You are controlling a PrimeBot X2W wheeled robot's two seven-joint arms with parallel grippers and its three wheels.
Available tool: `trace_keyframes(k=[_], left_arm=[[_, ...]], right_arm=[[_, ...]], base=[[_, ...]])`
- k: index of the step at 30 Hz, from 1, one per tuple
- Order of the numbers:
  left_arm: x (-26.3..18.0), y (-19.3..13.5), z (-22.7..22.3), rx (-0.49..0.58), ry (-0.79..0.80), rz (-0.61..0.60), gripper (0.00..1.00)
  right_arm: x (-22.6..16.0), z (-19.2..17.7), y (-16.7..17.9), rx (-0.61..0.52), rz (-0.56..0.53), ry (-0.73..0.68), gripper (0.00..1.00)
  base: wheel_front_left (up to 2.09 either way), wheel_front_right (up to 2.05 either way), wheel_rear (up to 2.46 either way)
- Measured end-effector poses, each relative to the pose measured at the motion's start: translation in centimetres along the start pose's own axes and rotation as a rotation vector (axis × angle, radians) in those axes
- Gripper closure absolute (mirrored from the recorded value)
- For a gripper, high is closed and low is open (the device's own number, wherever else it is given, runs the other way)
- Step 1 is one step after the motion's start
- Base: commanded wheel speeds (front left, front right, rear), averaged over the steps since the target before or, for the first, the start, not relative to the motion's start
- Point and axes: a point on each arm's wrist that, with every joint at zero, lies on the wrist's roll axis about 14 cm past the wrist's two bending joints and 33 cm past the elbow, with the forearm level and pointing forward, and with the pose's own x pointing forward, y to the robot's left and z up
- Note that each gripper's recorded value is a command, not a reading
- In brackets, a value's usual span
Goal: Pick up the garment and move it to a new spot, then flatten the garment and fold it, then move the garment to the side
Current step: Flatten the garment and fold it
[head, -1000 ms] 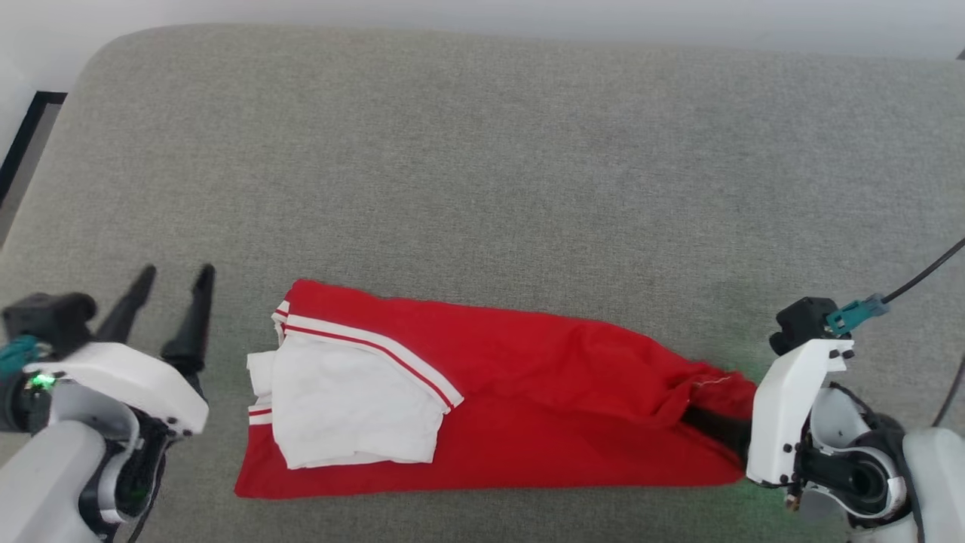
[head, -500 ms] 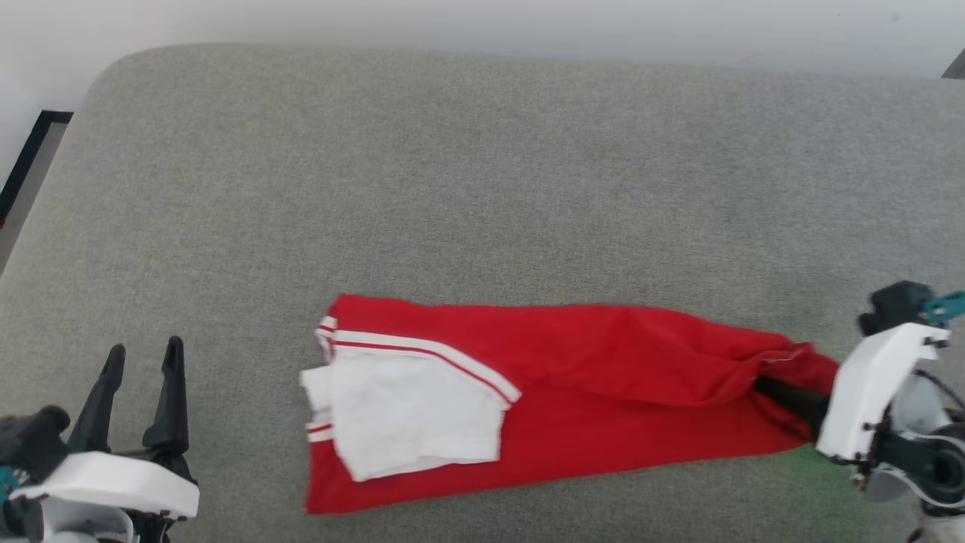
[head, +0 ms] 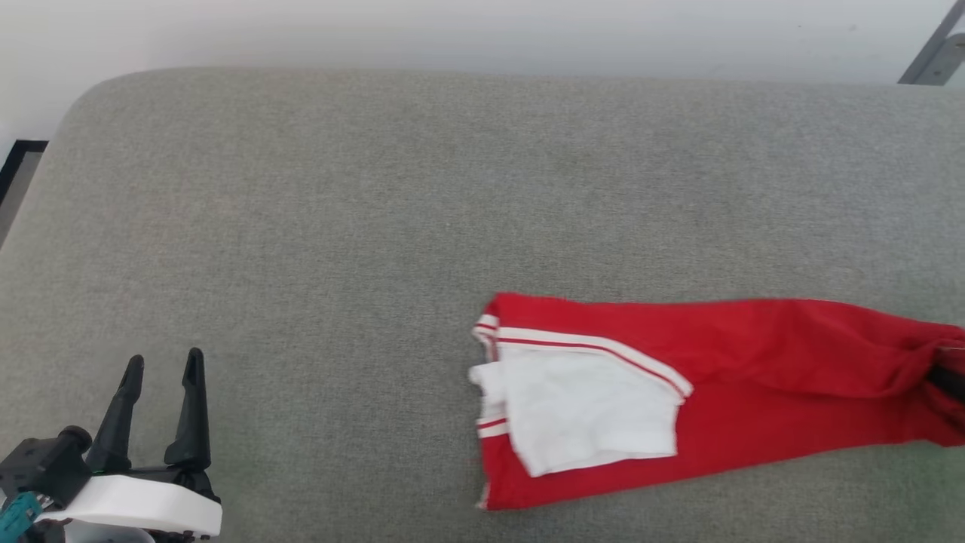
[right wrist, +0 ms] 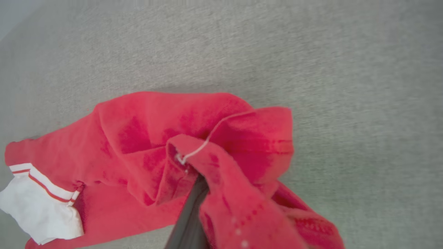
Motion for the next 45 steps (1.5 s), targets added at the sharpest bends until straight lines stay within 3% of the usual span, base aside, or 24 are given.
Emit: trace_keyframes(k=[5,10,20,28,39,40,41,42,45], left_arm=[[0.1,-0.7,0.1,-0.009,-0.006,-0.023,0.0],[0.1,-1.2,0.8,-0.025,-0.028,-0.035,0.0],[-1.1,-1.1,1.3,-0.044,-0.046,-0.028,0.0],[-1.7,-1.0,1.6,-0.049,-0.055,-0.02,0.0],[-2.2,-0.2,2.0,-0.062,-0.068,0.015,0.0],[-2.3,-0.1,1.9,-0.067,-0.067,0.018,0.0],[-2.3,-0.1,2.0,-0.07,-0.069,0.022,0.0],[-2.3,0.0,2.0,-0.074,-0.072,0.025,0.0],[-2.3,0.1,2.2,-0.076,-0.078,0.029,0.0]], right_arm=[[-1.5,1.1,-3.3,-0.008,-0.109,-0.028,1.0],[-2.7,2.1,-2.9,-0.027,-0.104,-0.048,1.0],[-4.1,0.2,7.2,-0.139,0.192,-0.012,1.0],[-2.3,-3.5,15.5,-0.273,0.374,0.087,1.0],[2.1,-7.9,21.7,-0.38,0.469,0.205,1.0],[2.4,-8.1,21.9,-0.386,0.469,0.213,0.86],[2.7,-8.3,22.0,-0.39,0.47,0.22,0.6],[2.8,-8.5,22.1,-0.396,0.47,0.224,0.0],[2.9,-8.5,22.0,-0.407,0.467,0.231,0.0]], base=[[0.0,0.0,0.0],[0.0,0.0,0.0],[0.0,0.0,0.0],[0.0,0.0,0.0],[0.0,0.0,0.0],[0.0,0.0,0.0],[0.0,0.0,0.0],[0.0,0.0,0.0],[0.0,0.0,0.0]])
